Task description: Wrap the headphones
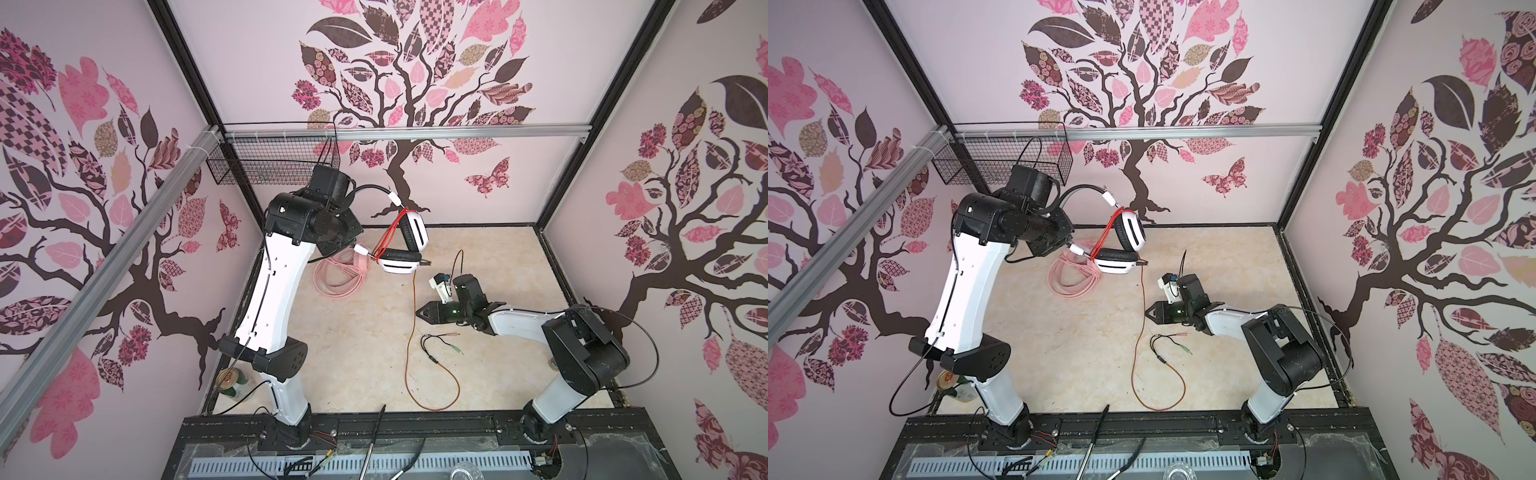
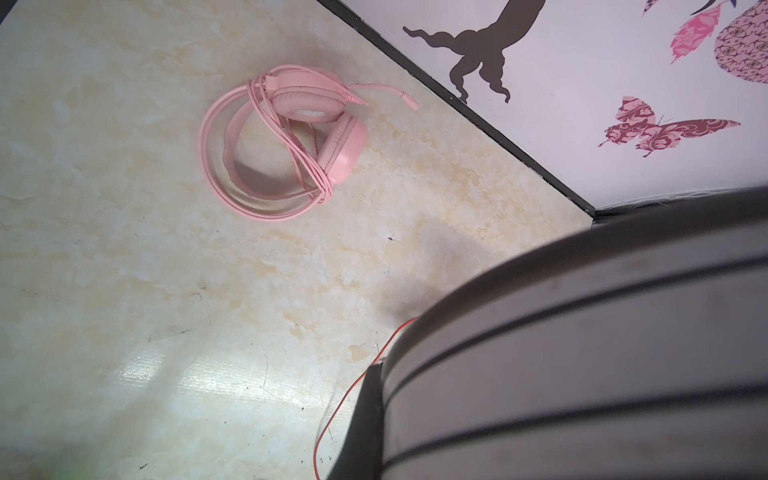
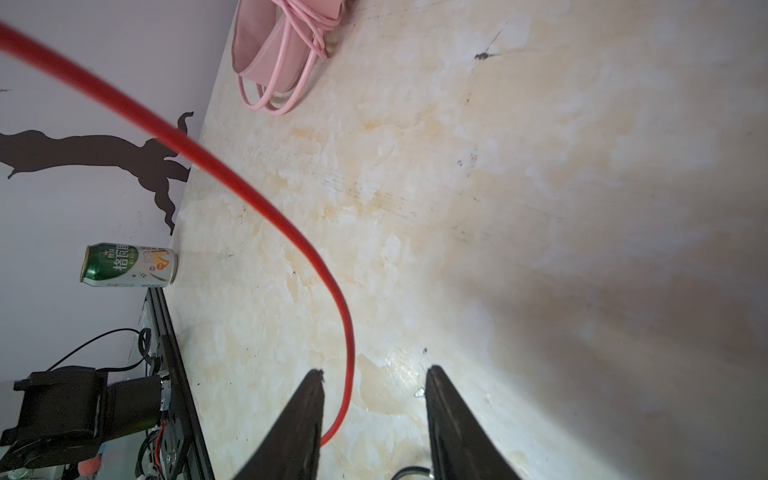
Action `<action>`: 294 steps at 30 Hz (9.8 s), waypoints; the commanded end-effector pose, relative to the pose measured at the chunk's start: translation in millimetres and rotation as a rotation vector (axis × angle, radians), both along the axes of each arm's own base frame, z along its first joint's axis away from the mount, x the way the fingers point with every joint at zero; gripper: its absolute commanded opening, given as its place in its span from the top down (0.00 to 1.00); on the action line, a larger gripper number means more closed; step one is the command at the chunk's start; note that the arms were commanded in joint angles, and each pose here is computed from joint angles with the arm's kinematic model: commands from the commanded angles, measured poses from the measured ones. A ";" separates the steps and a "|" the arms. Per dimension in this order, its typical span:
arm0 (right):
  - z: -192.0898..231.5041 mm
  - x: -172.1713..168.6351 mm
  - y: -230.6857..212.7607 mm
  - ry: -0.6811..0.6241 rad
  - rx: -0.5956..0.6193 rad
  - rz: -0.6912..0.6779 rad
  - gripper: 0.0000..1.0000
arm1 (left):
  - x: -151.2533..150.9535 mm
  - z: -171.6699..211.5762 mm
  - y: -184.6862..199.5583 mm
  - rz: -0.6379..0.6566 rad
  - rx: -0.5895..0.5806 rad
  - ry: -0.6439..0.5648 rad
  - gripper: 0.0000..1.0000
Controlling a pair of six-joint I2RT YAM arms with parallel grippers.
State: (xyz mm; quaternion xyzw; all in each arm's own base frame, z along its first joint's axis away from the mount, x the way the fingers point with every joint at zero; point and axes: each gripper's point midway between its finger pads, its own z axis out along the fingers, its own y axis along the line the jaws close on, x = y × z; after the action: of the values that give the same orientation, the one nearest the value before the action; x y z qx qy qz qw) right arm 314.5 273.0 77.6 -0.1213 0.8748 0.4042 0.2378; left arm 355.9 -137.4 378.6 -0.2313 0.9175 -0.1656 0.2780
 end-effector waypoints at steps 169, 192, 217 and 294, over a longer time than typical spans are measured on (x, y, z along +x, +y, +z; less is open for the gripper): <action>-51.6 -14.6 76.4 -0.166 0.015 0.203 0.47 | -8.9 -8.5 12.0 -0.010 -0.321 -0.065 1.00; -32.2 -88.2 69.1 -0.185 -0.205 0.282 1.00 | 5.8 -30.3 -0.7 0.087 -0.475 0.047 1.00; 115.5 -202.8 82.0 -0.425 -0.401 0.572 1.00 | 37.4 -114.7 37.9 0.425 -0.354 0.042 1.00; 185.3 49.1 -32.0 -0.528 -0.485 -0.131 0.84 | -85.5 -131.3 -22.6 -0.309 0.030 0.090 1.00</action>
State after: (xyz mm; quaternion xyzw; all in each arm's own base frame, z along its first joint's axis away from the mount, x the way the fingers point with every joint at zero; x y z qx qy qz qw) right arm 363.6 231.4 237.4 -0.2326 0.8772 0.0664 0.4146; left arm 263.2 -145.3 208.2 -0.1004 0.9704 -0.1283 0.1782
